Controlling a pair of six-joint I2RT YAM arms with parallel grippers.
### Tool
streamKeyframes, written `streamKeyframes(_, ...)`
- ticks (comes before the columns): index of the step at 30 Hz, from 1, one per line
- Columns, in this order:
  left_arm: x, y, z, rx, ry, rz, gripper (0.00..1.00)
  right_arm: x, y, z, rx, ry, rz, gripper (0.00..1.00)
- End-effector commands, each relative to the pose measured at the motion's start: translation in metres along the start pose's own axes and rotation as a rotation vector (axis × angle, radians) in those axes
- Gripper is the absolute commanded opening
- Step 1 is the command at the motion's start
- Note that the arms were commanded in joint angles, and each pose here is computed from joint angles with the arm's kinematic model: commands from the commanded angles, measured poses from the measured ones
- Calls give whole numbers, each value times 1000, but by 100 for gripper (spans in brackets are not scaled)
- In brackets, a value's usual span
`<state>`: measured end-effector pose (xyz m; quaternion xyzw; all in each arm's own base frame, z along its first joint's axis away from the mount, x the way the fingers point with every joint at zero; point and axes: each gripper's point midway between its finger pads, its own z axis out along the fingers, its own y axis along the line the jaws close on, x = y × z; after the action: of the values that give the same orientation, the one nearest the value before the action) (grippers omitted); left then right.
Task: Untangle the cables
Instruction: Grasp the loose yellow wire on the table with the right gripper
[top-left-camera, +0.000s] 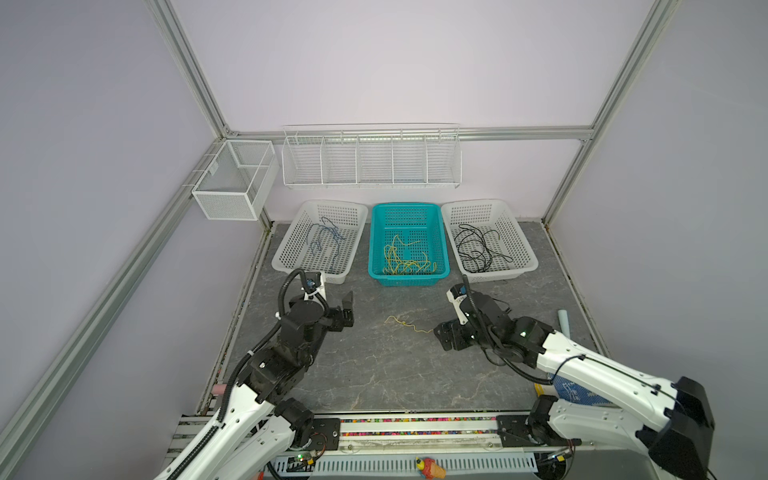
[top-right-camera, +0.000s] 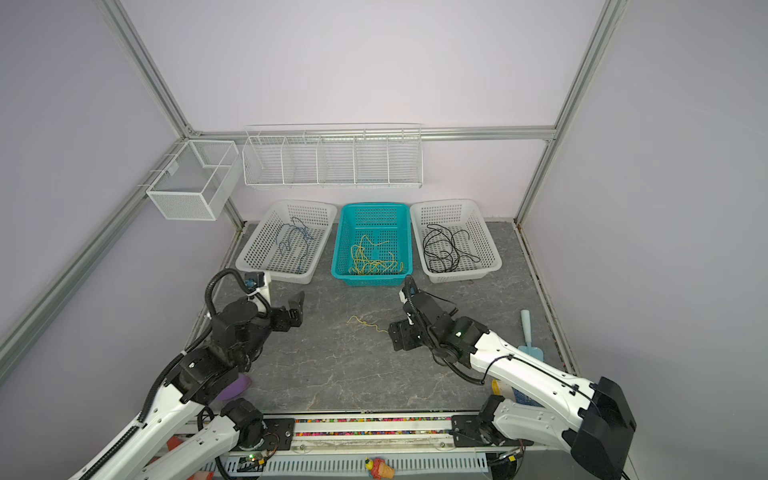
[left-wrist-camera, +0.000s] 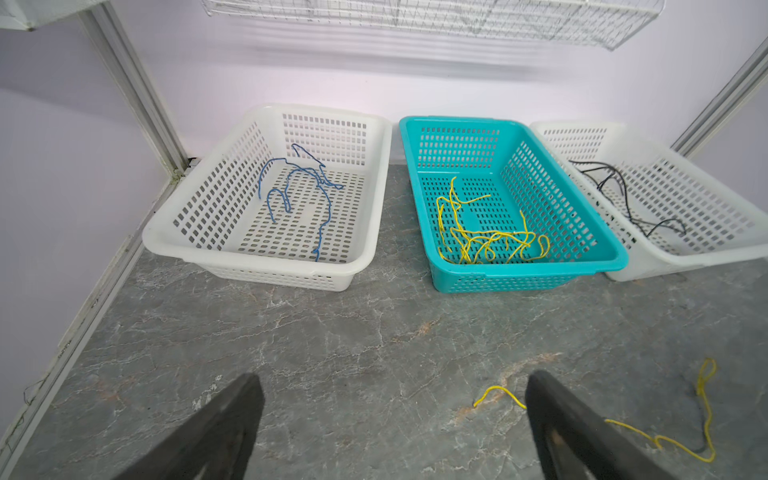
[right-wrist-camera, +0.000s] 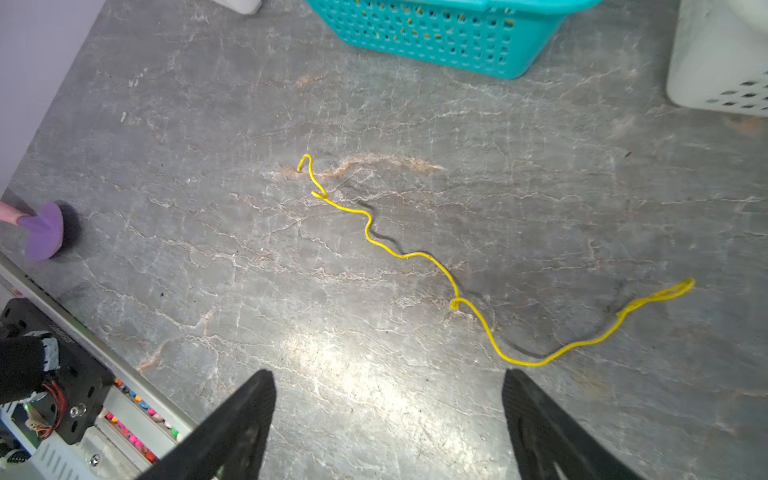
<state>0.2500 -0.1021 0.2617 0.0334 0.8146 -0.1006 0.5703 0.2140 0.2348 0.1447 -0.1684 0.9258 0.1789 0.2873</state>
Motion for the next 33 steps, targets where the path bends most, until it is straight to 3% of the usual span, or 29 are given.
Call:
streamKeyframes(1, 30, 9, -8, 3, 42, -9, 99, -13, 22, 10, -47, -28, 3, 90)
streamKeyframes(6, 31, 15, -14, 3, -15, -26, 99, -22, 49, 42, -63, -9, -81, 91)
streamKeyframes(13, 42, 21, -7, -49, 41, 36, 99, -23, 63, 87, -63, 45, -178, 99)
streamKeyframes(21, 44, 22, -7, -52, 43, 41, 99, -26, 64, 121, -20, 70, -265, 82)
streamKeyframes(33, 45, 21, -6, -44, 35, 39, 99, -23, 55, 158, 26, 110, -312, 47)
